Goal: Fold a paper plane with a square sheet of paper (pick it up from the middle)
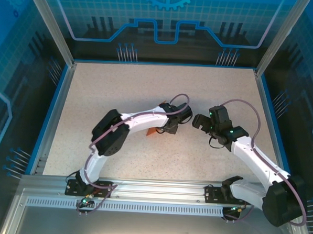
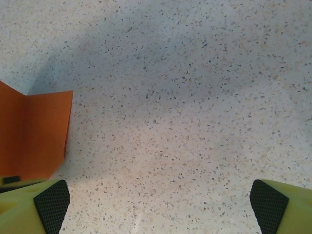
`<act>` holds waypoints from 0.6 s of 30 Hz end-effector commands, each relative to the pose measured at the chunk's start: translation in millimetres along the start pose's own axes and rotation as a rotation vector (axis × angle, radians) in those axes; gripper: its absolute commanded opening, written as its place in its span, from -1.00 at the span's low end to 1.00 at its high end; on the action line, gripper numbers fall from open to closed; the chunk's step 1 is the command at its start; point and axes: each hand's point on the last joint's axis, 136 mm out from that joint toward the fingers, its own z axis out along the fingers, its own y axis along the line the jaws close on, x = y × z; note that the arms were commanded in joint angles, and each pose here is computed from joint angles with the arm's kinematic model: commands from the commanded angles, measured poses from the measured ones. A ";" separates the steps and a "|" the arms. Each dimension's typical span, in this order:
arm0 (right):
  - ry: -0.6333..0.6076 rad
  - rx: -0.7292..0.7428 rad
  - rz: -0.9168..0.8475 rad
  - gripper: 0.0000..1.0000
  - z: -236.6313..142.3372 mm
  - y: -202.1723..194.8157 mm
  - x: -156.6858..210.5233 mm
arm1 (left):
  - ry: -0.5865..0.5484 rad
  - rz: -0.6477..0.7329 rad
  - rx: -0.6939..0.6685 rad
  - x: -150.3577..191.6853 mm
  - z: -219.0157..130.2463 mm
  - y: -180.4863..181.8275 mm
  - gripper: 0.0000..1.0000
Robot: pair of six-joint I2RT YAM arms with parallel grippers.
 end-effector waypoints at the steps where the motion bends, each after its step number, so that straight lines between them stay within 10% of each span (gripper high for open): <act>1: 0.040 -0.042 0.006 0.99 3.3 11.6 -1.8 | -0.083 -0.044 0.273 -20.3 -66.0 -19.3 -0.11; 8: 0.186 -0.251 -0.081 0.93 20.7 73.7 23.6 | -0.128 -0.210 0.521 -25.0 -100.0 18.8 0.16; 18: 0.382 -0.375 -0.089 0.83 49.5 139.3 85.1 | -0.032 -0.487 0.678 -16.1 -40.3 66.4 0.24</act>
